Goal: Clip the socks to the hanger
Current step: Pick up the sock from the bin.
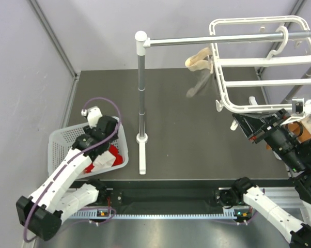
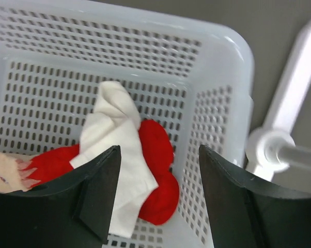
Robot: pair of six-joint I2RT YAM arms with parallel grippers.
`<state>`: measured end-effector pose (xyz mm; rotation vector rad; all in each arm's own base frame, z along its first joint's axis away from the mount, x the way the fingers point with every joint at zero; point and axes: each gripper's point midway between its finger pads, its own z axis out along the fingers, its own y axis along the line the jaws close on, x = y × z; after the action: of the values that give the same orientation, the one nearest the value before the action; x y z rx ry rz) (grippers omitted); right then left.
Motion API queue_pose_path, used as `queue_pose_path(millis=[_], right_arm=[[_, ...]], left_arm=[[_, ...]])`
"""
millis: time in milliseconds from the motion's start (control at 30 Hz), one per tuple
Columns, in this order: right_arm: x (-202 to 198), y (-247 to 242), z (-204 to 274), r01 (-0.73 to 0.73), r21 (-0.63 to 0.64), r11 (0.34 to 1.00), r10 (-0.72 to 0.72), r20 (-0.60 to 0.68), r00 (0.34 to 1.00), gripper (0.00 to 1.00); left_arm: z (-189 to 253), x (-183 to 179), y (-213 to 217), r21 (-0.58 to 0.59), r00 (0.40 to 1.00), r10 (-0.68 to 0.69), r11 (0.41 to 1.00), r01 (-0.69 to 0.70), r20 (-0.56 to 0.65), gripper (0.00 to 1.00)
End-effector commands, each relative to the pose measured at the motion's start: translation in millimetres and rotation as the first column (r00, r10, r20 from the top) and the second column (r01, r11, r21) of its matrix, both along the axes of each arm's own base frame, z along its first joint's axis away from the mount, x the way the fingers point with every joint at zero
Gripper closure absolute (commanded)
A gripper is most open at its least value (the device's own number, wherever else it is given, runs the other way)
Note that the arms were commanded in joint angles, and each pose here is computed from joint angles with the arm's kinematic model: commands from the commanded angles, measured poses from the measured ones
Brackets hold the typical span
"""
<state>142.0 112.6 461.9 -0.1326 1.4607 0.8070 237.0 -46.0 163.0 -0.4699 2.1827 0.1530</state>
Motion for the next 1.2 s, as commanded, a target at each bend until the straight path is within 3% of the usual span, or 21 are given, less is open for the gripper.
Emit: queue_pose_path(millis=[0, 167, 267, 400, 833, 900, 1033, 1167], right_arm=[[-2.3, 2.0, 1.9, -0.016, -0.007, 1.000, 0.016, 0.005, 1.000, 1.00], [-4.0, 0.2, 2.9, -0.013, -0.010, 1.000, 0.013, 0.007, 1.000, 1.00], [-7.3, -1.6, 5.0, -0.012, 0.001, 1.000, 0.012, 0.014, 1.000, 1.00], [-9.3, -4.3, 1.4, -0.005, 0.010, 1.000, 0.004, 0.011, 1.000, 1.00], [-9.4, -1.4, 0.2, -0.019, 0.002, 1.000, 0.019, 0.007, 1.000, 1.00], [-9.4, -1.6, -1.2, -0.018, 0.005, 1.000, 0.018, 0.006, 1.000, 1.00], [-9.7, -1.0, -2.1, -0.022, 0.006, 1.000, 0.022, 0.004, 1.000, 1.00], [-11.7, -2.0, -0.2, -0.023, 0.006, 1.000, 0.023, 0.009, 1.000, 1.00]], left_arm=[[16.1, 24.1, 9.1, -0.074, 0.998, -0.006, 0.997, 0.010, 0.062, 0.33], [-7.1, 41.6, 29.4, -0.168, 0.992, 0.123, 0.978, -0.123, -0.011, 0.28], [-47.4, 34.3, 32.2, -0.160, 0.961, 0.221, 0.955, -0.248, -0.168, 0.36], [-74.0, 23.7, 37.7, -0.114, 0.921, 0.290, 0.938, -0.328, -0.261, 0.40], [-101.5, 4.8, 67.8, -0.108, 0.849, 0.474, 0.855, -0.507, -0.234, 0.40], [-106.6, 6.5, 64.4, -0.128, 0.848, 0.471, 0.851, -0.510, -0.245, 0.43], [-109.0, 13.9, 59.7, -0.150, 0.858, 0.453, 0.856, -0.494, -0.243, 0.61], [-109.7, 13.4, 62.4, -0.130, 0.855, 0.457, 0.858, -0.496, -0.247, 0.62]])
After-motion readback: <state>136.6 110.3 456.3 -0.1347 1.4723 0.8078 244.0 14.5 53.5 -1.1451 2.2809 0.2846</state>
